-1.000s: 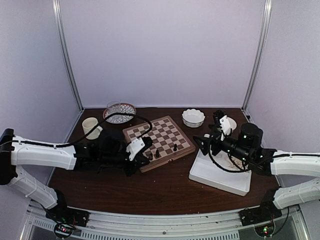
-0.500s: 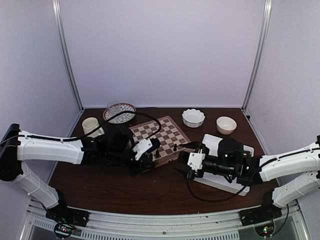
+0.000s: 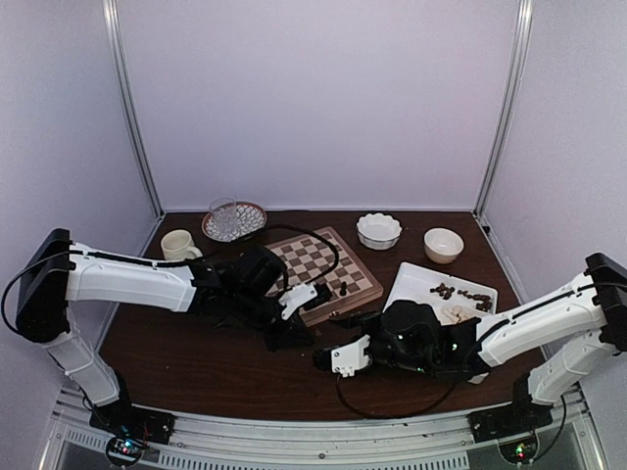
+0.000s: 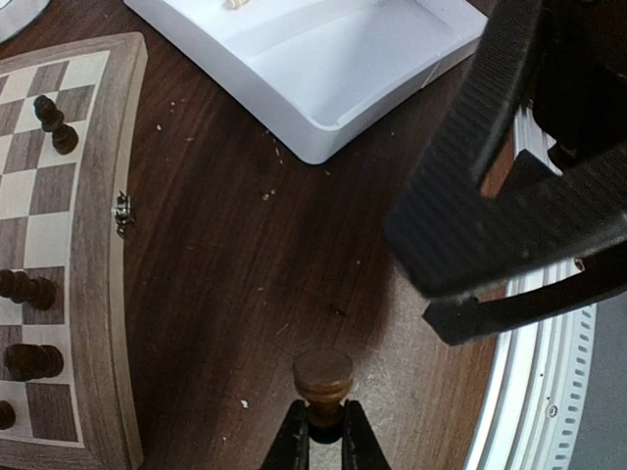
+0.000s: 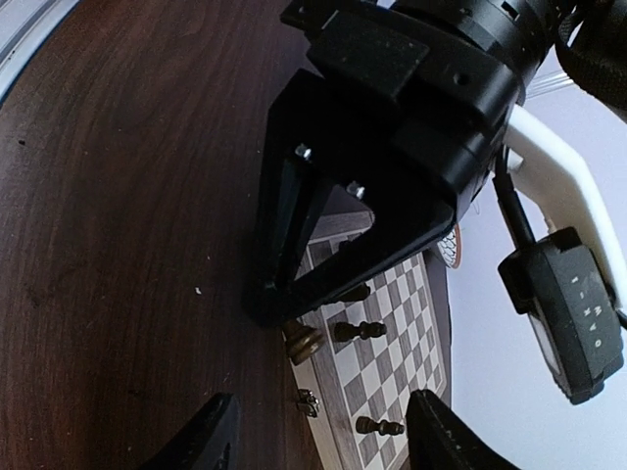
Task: Set up the chess pieces on the board
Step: Pass from the left arm to the right
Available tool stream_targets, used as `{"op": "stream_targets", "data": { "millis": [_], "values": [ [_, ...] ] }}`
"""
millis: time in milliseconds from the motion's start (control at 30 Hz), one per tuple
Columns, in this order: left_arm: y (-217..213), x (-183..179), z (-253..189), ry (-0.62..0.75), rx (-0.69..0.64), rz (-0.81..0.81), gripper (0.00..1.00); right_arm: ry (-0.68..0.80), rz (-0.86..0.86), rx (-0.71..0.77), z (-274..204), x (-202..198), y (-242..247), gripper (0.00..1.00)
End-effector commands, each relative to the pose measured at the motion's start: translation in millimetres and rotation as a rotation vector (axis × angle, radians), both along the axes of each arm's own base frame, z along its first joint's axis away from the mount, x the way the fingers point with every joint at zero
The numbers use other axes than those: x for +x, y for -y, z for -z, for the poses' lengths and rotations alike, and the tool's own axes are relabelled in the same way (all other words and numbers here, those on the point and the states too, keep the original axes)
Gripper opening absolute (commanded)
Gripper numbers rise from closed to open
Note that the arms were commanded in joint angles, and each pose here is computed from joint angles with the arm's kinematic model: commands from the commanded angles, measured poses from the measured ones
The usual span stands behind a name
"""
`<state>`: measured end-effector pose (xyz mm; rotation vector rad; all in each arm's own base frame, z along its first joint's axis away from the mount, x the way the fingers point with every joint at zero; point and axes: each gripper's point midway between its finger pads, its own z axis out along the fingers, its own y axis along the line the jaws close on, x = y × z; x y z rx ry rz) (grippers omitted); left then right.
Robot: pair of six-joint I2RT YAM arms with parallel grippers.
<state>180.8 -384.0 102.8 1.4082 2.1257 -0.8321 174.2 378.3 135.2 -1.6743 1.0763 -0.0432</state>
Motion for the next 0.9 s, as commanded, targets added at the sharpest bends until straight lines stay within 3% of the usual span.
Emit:
{"op": "stream_targets", "data": {
  "millis": [0, 600, 867],
  "values": [
    [9.3, -2.6, -4.2, -0.062, -0.019, 0.016, 0.00, 0.057, 0.036, -0.043, -5.1, 5.1, -5.8, 0.58],
    [14.5, -5.2, 4.4, -0.109, -0.004, 0.027, 0.02, 0.063, 0.052, -0.175, 26.0, 5.9, -24.6, 0.36],
    [13.5, -5.4, 3.8, -0.109, 0.001, 0.028, 0.02, 0.072, 0.087, -0.218, 37.4, 12.3, -23.5, 0.36]
  ]
}}
